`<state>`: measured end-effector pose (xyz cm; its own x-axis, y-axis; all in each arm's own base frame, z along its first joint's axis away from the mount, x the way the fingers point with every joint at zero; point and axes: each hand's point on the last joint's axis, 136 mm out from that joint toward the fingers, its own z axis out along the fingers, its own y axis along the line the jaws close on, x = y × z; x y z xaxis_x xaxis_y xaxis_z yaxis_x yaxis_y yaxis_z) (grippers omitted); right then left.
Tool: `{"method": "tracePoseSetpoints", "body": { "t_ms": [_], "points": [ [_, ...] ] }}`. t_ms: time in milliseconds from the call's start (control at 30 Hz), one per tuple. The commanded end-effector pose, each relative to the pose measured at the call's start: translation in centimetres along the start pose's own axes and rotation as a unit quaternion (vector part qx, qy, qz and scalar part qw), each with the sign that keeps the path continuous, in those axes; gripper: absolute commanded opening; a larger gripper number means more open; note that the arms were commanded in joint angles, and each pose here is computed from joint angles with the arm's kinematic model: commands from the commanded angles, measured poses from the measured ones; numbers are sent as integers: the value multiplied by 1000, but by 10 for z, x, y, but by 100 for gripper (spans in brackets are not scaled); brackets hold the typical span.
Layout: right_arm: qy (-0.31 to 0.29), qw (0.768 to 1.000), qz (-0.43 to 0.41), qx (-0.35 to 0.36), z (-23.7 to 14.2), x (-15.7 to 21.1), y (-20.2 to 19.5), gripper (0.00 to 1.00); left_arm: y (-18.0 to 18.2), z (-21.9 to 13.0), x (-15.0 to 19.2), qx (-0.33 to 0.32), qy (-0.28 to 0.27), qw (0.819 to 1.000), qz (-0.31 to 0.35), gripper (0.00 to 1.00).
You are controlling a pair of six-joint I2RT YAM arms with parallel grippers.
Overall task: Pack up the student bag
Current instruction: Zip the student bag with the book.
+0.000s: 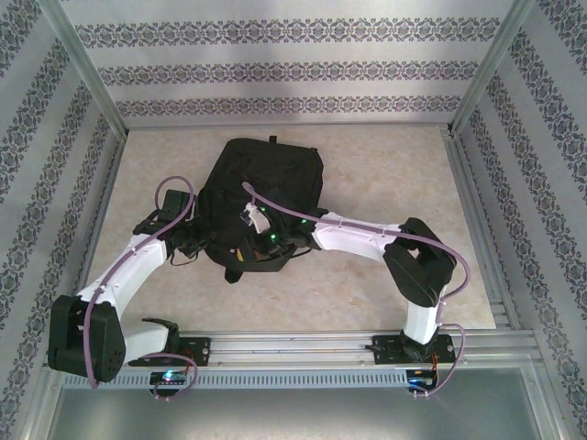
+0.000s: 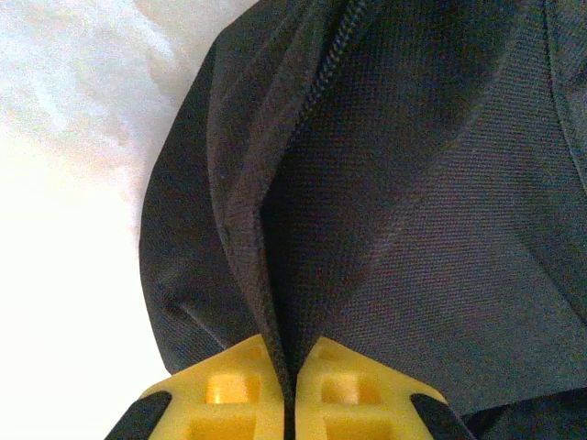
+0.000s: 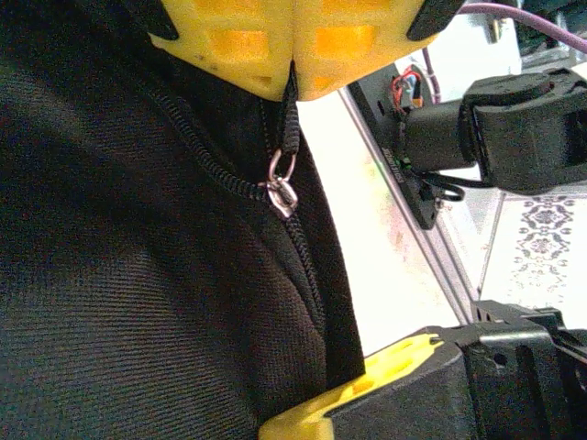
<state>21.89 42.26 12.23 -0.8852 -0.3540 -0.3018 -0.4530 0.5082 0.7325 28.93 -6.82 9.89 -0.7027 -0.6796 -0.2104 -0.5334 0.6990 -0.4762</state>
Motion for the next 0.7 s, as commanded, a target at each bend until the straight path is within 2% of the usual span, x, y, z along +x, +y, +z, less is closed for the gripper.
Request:
{"method": "tracePoseSetpoints", "body": {
  "t_ms": [0, 200, 433, 533, 567, 600, 667],
  "points": [
    [30, 999, 18, 27, -21, 27, -20, 0, 15, -9, -21, -34, -50, 998, 8, 4],
    [15, 997, 35, 73, -56, 37, -53, 0, 21, -16, -30, -38, -60, 997, 5, 4],
    [-3, 994, 28, 102, -82, 40, -64, 0, 22, -22, -40, -51, -78, 996, 13, 7],
    [-12, 997, 18, 74, -83, 35, -48, 0, 19, -29, -49, -55, -96, 994, 16, 19],
    [-10, 998, 16, 61, -80, 33, -40, 0, 17, -31, -53, -55, -104, 993, 16, 25],
    [-10, 999, 13, 50, -77, 29, -33, 0, 15, -34, -59, -56, -116, 992, 15, 36],
    [-8, 999, 1, 33, -66, 23, -15, 0, 15, -39, -71, -63, -136, 989, 14, 46]
  ]
}}
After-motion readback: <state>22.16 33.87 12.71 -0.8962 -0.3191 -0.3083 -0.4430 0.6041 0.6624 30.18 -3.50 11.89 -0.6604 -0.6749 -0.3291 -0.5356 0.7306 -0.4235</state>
